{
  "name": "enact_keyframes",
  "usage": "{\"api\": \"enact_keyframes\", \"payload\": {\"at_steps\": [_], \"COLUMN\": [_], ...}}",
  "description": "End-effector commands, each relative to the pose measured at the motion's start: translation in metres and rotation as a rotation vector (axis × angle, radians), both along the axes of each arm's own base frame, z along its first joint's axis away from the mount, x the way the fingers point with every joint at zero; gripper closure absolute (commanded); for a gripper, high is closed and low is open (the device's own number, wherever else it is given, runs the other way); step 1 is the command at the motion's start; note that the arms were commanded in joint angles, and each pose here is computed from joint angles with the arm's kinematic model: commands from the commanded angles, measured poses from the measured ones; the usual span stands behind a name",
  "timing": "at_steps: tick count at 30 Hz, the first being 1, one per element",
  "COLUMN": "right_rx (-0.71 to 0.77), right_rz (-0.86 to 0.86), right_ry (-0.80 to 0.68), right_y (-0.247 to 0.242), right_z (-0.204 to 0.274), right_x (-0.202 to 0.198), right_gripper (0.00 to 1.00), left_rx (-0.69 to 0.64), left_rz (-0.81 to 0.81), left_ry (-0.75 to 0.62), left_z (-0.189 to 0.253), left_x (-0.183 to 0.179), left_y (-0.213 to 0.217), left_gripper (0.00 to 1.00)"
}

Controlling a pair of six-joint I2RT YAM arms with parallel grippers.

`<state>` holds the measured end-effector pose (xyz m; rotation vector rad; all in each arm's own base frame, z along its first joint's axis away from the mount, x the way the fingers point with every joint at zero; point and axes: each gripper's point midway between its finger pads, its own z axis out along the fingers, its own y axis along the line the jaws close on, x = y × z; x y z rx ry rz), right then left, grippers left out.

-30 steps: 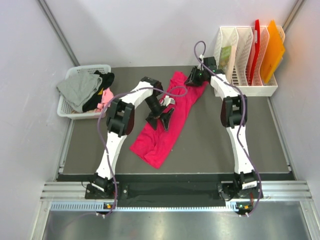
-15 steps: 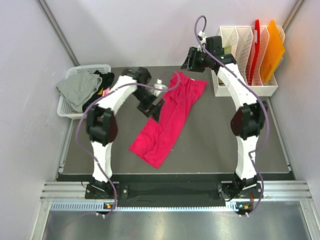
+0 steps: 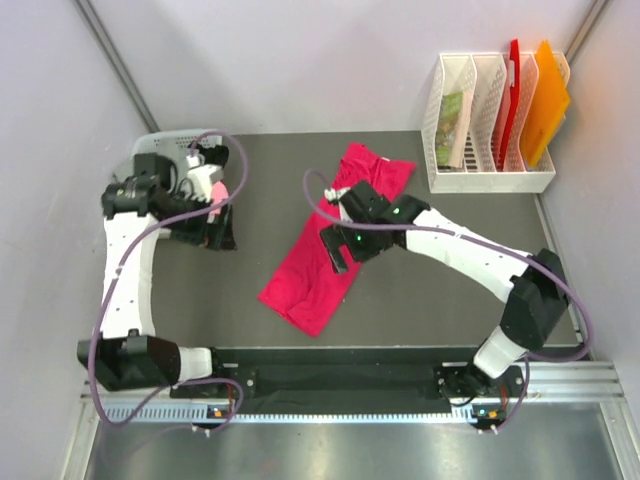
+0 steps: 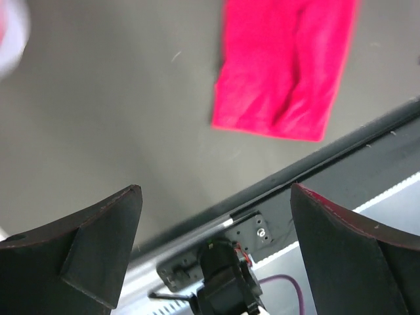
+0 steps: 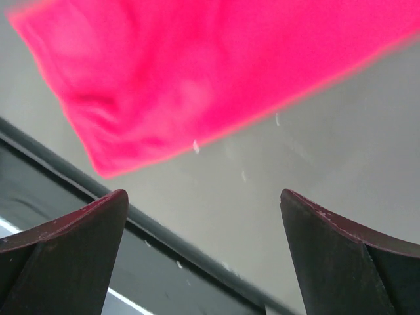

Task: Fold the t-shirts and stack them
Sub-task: Grab the bottom of the folded rectangular tshirt with right arm

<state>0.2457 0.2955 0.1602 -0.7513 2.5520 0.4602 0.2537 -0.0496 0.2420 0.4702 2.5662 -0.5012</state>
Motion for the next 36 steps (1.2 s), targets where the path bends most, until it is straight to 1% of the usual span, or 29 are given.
{"api": "enact_keyframes", "payload": {"at_steps": [1, 2, 3, 4, 5, 6, 7, 8, 9, 10, 11, 12, 13, 14, 16, 18, 19, 20, 27, 28, 29, 30, 33, 36], "right_rx": [-0.026, -0.044, -0.05, -0.086, -0.089, -0.095, -0.126, -0.12, -0.118, -0.155, -0.141, -0.145, -0.188, -0.166, -0.209, -0.188, -0.192, -0.196, -0.237, -0.233, -0.231, -0.226, -0.226, -0.23], "right_rz": [0.005, 0.009, 0.051, 0.071, 0.076, 0.112, 0.133, 0.137, 0.168, 0.185, 0.192, 0.224, 0.239, 0.244, 0.271, 0.26, 0.255, 0.247, 0.186, 0.181, 0.172, 0.157, 0.138, 0.131], "right_ry": [-0.131, -0.149, -0.153, -0.152, -0.187, -0.196, -0.191, -0.21, -0.211, -0.203, -0.213, -0.209, -0.198, -0.208, -0.196, -0.187, -0.179, -0.176, -0.136, -0.131, -0.124, -0.116, -0.105, -0.105], "right_y": [-0.004, 0.0, 0.012, 0.018, 0.027, 0.039, 0.05, 0.062, 0.076, 0.087, 0.101, 0.112, 0.12, 0.133, 0.144, 0.154, 0.156, 0.156, 0.154, 0.155, 0.155, 0.154, 0.154, 0.156], "right_z": [0.024, 0.025, 0.025, 0.019, 0.027, 0.027, 0.017, 0.025, 0.024, 0.009, 0.015, 0.011, -0.006, 0.002, -0.016, -0.018, -0.024, -0.029, -0.061, -0.065, -0.068, -0.07, -0.08, -0.087], "right_x": [-0.035, -0.039, -0.057, -0.063, -0.063, -0.077, -0.081, -0.083, -0.098, -0.102, -0.106, -0.119, -0.123, -0.126, -0.136, -0.138, -0.138, -0.138, -0.128, -0.126, -0.124, -0.118, -0.108, -0.101], "right_gripper": [0.0, 0.0, 0.0, 0.0, 0.0, 0.0, 0.0, 0.0, 0.0, 0.0, 0.0, 0.0, 0.0, 0.0, 0.0, 0.0, 0.02, 0.07, 0.19, 0.22, 0.33, 0.36, 0.38, 0.37], "left_rx": [0.076, 0.091, 0.107, 0.112, 0.113, 0.114, 0.109, 0.093, 0.083, 0.07, 0.06, 0.045, 0.038, 0.03, 0.04, 0.055, 0.058, 0.058, 0.07, 0.074, 0.076, 0.076, 0.083, 0.078], "left_rz": [0.149, 0.16, 0.177, 0.195, 0.206, 0.208, 0.221, 0.216, 0.215, 0.223, 0.228, 0.227, 0.223, 0.218, 0.221, 0.222, 0.214, 0.209, 0.172, 0.171, 0.167, 0.168, 0.17, 0.179], "left_ry": [0.048, 0.049, 0.043, 0.068, 0.073, 0.051, 0.069, 0.074, 0.079, 0.095, 0.104, 0.102, 0.116, 0.122, 0.137, 0.143, 0.159, 0.166, 0.154, 0.15, 0.151, 0.151, 0.158, 0.166], "left_z": [-0.029, -0.032, -0.035, -0.042, -0.044, -0.046, -0.054, -0.057, -0.059, -0.062, -0.064, -0.063, -0.066, -0.067, -0.073, -0.077, -0.082, -0.083, -0.085, -0.085, -0.085, -0.086, -0.088, -0.089], "left_x": [-0.017, -0.017, -0.014, -0.015, -0.014, -0.006, -0.005, -0.003, 0.0, 0.005, 0.008, 0.013, 0.015, 0.017, 0.021, 0.024, 0.025, 0.025, 0.026, 0.026, 0.026, 0.026, 0.027, 0.029], "left_y": [0.035, 0.038, 0.042, 0.044, 0.045, 0.046, 0.046, 0.043, 0.042, 0.041, 0.04, 0.039, 0.038, 0.036, 0.039, 0.042, 0.043, 0.043, 0.044, 0.045, 0.045, 0.045, 0.046, 0.047], "left_gripper": [0.01, 0.01, 0.01, 0.01, 0.01, 0.01, 0.01, 0.01, 0.01, 0.01, 0.01, 0.01, 0.01, 0.01, 0.01, 0.01, 0.01, 0.01, 0.01, 0.01, 0.01, 0.01, 0.01, 0.01]}}
